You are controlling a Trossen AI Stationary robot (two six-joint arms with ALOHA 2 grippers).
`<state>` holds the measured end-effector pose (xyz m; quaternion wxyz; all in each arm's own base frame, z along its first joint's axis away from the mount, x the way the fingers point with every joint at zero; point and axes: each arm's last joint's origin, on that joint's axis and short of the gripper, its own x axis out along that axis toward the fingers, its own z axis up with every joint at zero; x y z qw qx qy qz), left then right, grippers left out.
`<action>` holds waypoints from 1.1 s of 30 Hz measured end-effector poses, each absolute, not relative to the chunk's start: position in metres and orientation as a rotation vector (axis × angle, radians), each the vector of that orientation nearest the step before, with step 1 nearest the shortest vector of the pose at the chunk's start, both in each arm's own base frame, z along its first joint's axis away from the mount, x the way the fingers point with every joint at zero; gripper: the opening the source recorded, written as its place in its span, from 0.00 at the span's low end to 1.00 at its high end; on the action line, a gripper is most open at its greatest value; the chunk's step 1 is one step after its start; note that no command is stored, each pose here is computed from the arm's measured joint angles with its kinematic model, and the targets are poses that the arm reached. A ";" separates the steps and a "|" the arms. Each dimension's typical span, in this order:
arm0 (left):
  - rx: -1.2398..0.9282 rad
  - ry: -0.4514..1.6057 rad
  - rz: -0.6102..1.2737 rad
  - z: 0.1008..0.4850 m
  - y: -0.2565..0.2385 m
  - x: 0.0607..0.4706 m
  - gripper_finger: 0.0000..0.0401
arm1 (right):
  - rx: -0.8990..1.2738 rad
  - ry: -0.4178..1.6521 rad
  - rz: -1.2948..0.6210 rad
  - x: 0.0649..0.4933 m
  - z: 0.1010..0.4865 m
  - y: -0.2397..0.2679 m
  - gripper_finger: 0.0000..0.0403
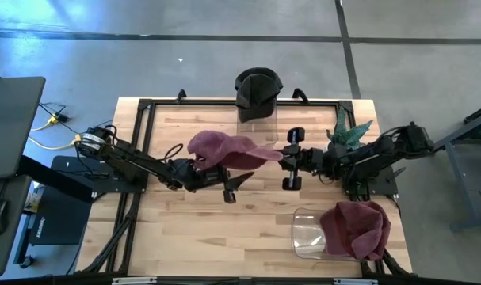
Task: Pick & Place hat
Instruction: Put the red cap into the bottom transparent bin
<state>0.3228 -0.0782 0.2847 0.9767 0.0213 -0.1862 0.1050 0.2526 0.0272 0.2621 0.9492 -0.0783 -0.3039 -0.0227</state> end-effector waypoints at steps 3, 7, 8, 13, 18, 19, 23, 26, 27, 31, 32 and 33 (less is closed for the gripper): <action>0.037 -0.364 0.218 0.284 -0.078 0.323 0.50 | -0.161 -0.604 -0.045 0.255 0.258 0.030 0.02; 0.047 -0.317 0.244 0.280 -0.078 0.324 0.30 | -0.170 -0.592 -0.042 0.256 0.256 0.033 0.03; 0.052 -0.295 0.258 0.278 -0.077 0.325 0.23 | -0.171 -0.587 -0.040 0.256 0.255 0.034 0.04; 0.081 -0.203 0.316 0.283 -0.078 0.318 0.04 | -0.167 -0.514 -0.077 0.253 0.242 0.033 0.15; 0.113 0.063 0.382 0.297 -0.074 0.314 0.01 | -0.205 -0.267 -0.277 0.251 0.216 0.028 0.30; 0.099 0.121 0.387 0.304 -0.073 0.314 0.01 | -0.214 -0.208 -0.326 0.250 0.213 0.028 0.33; -0.005 0.425 0.454 0.318 -0.062 0.309 0.01 | -0.288 -0.004 -0.484 0.247 0.204 0.033 0.44; -0.127 0.576 0.545 0.320 -0.049 0.308 0.01 | -0.311 0.030 -0.531 0.246 0.216 0.037 0.48; -0.145 0.605 0.574 0.316 -0.046 0.309 0.01 | -0.321 0.049 -0.528 0.246 0.219 0.039 0.48; -0.172 0.694 0.627 0.299 -0.034 0.314 0.01 | -0.344 0.228 -0.476 0.246 0.216 0.047 0.49; -0.190 0.687 0.627 0.299 -0.030 0.316 0.01 | -0.335 0.276 -0.466 0.245 0.212 0.049 0.49; -0.205 0.690 0.622 0.299 -0.027 0.318 0.01 | -0.311 0.304 -0.457 0.244 0.210 0.051 0.49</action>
